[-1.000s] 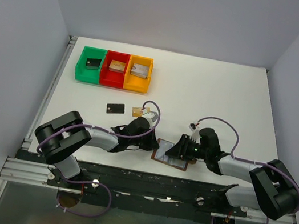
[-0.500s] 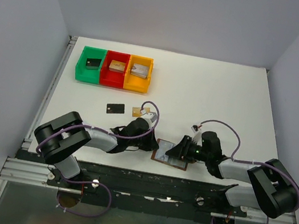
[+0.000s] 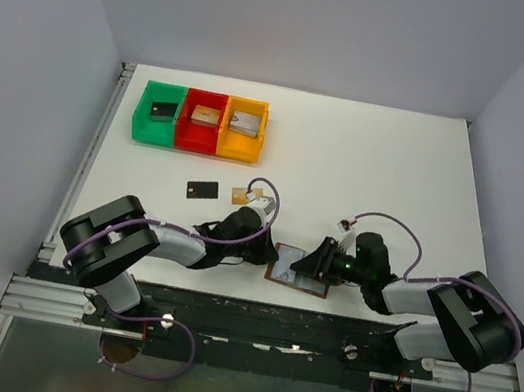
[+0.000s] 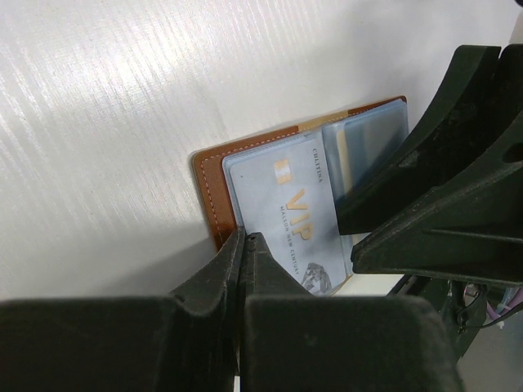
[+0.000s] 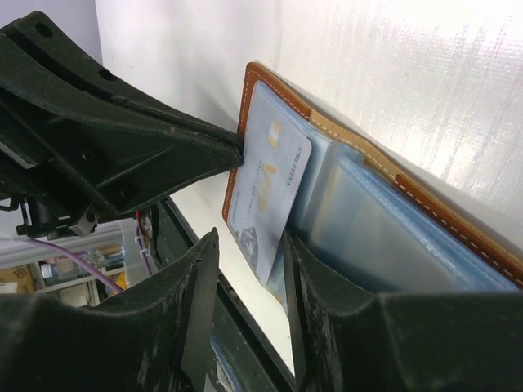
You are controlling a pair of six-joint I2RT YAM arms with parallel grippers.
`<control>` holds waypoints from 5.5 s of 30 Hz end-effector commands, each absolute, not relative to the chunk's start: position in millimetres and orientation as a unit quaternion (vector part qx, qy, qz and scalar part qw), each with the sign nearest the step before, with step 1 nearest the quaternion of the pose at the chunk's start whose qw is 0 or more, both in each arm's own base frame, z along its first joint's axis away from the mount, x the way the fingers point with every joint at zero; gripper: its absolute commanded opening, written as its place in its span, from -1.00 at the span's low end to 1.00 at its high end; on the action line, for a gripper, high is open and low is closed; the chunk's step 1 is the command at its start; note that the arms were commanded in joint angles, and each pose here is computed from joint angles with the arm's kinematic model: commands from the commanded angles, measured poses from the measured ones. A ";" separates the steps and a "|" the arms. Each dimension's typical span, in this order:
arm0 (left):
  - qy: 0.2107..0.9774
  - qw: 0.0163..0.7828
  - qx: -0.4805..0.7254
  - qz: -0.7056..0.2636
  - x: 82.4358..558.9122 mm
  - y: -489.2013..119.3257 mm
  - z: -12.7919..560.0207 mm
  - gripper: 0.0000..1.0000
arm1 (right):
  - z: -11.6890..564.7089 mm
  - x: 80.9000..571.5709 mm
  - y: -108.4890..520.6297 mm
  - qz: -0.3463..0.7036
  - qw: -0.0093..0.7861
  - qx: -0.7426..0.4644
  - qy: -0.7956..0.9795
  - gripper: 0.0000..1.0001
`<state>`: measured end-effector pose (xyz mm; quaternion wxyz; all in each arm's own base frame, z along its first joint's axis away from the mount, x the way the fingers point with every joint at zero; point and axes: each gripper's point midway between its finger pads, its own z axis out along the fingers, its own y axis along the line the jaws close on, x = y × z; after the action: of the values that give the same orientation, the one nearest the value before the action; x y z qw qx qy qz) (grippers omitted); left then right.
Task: Take the credit cards out of the card holder
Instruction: Remove the credit card from the card holder.
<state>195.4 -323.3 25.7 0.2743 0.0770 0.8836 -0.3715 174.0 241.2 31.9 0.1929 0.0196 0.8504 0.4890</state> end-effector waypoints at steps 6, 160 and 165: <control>0.917 0.231 0.085 -0.312 169.8 -294.9 -13.2 -0.88 | 36.9 175.0 248.5 0.524 0.190 0.022 0.830 -0.11; 0.929 0.228 0.058 -0.286 164.2 -282.1 -22.5 -1.00 | 43.9 176.3 243.6 0.486 0.179 0.001 0.856 -0.24; 0.929 0.228 0.056 -0.286 164.2 -281.4 -22.8 -1.00 | 44.8 175.5 242.0 0.482 0.181 0.000 0.857 -0.24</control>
<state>188.0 -315.6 22.9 0.2815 0.0497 0.8896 -0.3563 169.2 242.3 40.0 0.1644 0.0063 0.8568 0.4888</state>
